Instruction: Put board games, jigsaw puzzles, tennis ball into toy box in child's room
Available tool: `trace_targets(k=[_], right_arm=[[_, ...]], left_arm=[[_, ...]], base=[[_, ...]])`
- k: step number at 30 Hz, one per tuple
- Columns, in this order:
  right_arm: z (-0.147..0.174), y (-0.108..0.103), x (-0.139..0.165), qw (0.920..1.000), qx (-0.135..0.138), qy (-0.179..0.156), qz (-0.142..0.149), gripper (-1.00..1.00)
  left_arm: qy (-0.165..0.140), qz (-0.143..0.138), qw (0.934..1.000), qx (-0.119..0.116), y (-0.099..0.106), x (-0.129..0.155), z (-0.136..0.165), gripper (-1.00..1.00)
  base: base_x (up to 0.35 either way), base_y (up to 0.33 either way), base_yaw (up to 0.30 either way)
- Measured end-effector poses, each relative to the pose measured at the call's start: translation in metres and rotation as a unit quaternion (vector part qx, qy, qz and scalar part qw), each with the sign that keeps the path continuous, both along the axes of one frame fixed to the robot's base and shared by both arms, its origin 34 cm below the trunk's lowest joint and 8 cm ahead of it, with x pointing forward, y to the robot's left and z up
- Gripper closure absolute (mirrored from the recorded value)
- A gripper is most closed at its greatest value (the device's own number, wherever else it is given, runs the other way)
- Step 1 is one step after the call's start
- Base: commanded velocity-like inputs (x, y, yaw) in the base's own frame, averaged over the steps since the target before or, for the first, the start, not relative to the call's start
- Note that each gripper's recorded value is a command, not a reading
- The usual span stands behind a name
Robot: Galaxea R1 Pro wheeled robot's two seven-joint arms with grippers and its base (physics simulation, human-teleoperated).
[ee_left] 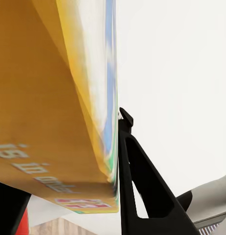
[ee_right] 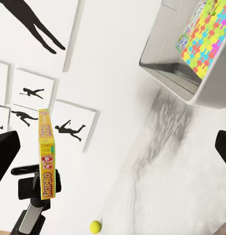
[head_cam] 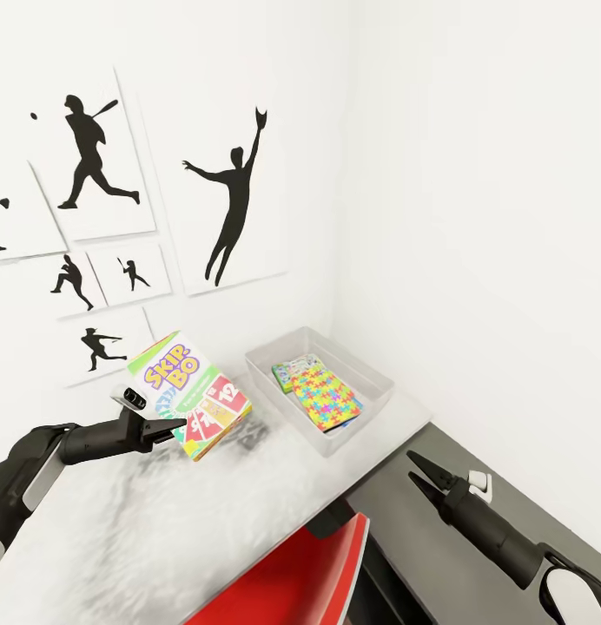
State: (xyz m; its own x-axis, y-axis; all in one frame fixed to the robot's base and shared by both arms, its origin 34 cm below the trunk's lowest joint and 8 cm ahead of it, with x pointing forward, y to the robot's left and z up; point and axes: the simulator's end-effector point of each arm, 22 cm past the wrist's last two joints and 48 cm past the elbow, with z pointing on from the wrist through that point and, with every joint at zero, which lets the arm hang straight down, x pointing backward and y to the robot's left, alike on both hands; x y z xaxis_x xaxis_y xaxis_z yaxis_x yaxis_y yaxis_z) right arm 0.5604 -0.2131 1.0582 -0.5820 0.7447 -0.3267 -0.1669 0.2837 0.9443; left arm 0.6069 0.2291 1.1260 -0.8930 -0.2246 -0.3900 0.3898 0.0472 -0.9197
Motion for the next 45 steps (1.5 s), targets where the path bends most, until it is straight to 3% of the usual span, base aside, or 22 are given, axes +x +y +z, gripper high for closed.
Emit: trace_targets(k=[45], right_arm=[[0.0000, 0.0000, 0.0000, 1.0000, 0.000, 0.000, 0.000, -1.00]], left_arm=[[0.000, 0.000, 1.0000, 0.000, 0.0000, 0.0000, 0.0000, 1.00]], base=[[0.017, -0.026, 0.000]])
